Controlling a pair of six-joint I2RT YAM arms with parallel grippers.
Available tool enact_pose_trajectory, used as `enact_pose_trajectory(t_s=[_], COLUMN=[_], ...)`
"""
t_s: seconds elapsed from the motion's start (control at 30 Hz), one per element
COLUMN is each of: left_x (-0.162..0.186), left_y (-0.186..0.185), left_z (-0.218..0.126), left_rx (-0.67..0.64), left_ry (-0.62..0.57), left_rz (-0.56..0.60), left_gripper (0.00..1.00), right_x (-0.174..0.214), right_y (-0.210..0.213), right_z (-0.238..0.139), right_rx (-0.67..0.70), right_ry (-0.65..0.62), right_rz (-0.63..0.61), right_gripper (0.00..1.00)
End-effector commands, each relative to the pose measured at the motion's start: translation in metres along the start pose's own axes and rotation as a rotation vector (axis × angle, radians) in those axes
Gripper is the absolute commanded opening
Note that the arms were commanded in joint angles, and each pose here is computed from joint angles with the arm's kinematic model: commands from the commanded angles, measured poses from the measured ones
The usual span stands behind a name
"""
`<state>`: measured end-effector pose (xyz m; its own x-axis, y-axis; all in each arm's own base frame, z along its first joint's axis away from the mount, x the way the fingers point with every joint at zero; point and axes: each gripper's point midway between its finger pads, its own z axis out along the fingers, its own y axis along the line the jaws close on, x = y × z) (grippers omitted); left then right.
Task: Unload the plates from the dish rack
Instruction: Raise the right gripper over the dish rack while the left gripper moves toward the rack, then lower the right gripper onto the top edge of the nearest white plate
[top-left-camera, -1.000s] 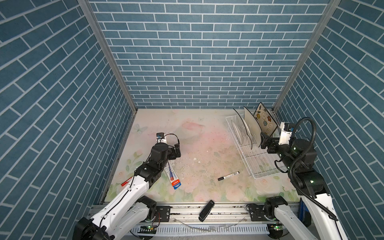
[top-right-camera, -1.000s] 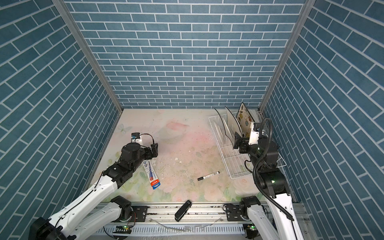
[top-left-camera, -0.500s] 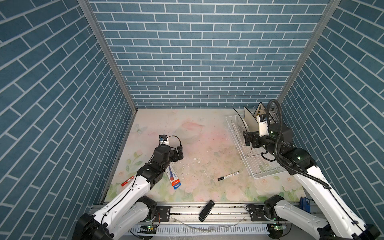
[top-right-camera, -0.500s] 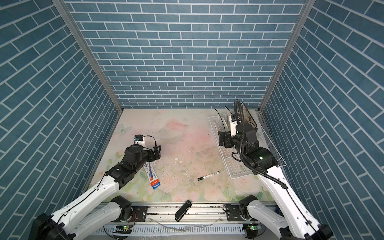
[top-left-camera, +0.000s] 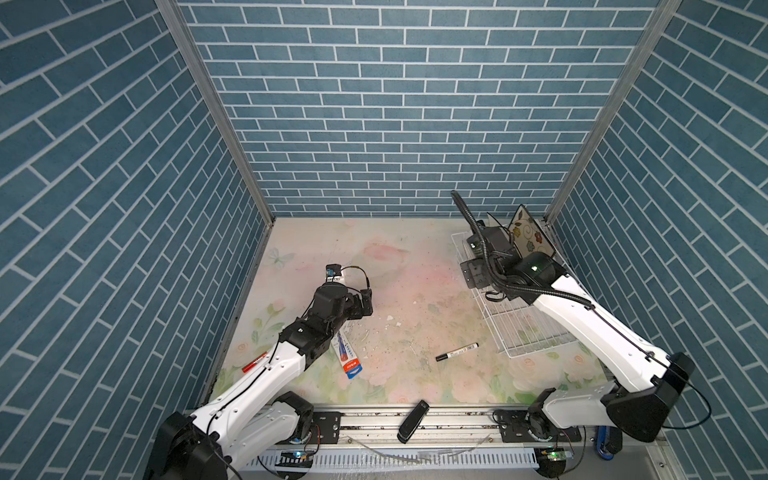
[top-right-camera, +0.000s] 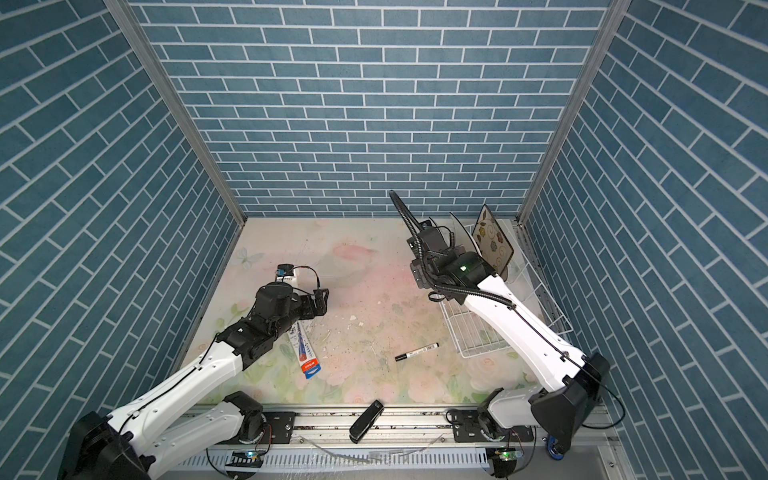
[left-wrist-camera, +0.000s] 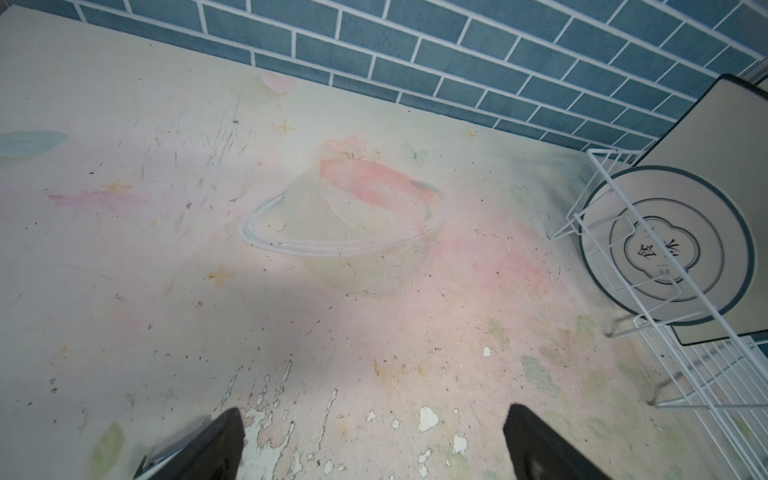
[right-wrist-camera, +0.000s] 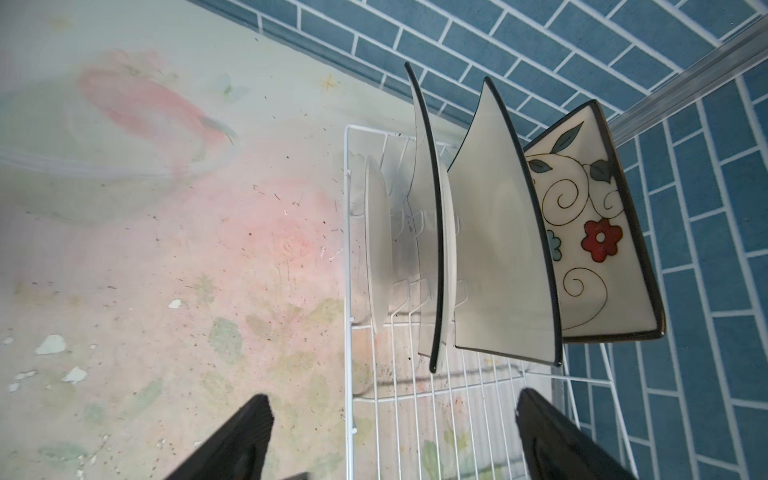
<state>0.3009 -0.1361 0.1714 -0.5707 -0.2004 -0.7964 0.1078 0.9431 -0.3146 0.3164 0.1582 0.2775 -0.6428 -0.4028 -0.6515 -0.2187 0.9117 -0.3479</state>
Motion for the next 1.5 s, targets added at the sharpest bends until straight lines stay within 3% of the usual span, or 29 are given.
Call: enact_pose_trajectory(t_s=[0.0, 0.27, 0.47, 0.63, 0.8, 1.07, 1.47], left_x=[0.006, 0.004, 0.003, -0.003, -0.003, -0.003, 0.001], left_y=[-0.004, -0.016, -0.017, -0.017, -0.016, -0.016, -0.024], left_z=[-0.003, 0.003, 0.004, 0.005, 0.008, 0.009, 0.014], left_rx=[0.021, 0.056, 0.06, 0.057, 0.055, 0.052, 0.107], left_ry=[0.029, 0.069, 0.064, 0.025, 0.017, 0.019, 0.005], left_rz=[0.003, 0.057, 0.061, 0.074, 0.073, 0.09, 0.094], left_gripper=[1.0, 1.0, 1.0, 1.0, 1.0, 1.0, 1.0], right_x=[-0.006, -0.028, -0.043, -0.043, -0.045, -0.048, -0.034], right_y=[-0.021, -0.008, -0.015, -0.016, -0.015, -0.017, -0.046], right_z=[0.001, 0.02, 0.03, 0.032, 0.047, 0.057, 0.059], right_rx=[0.153, 0.181, 0.303, 0.368, 0.467, 0.446, 0.386], right_ry=[0.03, 0.078, 0.123, 0.264, 0.358, 0.36, 0.441], right_rz=[-0.032, -0.108, -0.119, -0.164, -0.269, -0.204, -0.106], right_gripper=[0.94, 0.99, 0.99, 0.98, 0.87, 0.81, 0.64])
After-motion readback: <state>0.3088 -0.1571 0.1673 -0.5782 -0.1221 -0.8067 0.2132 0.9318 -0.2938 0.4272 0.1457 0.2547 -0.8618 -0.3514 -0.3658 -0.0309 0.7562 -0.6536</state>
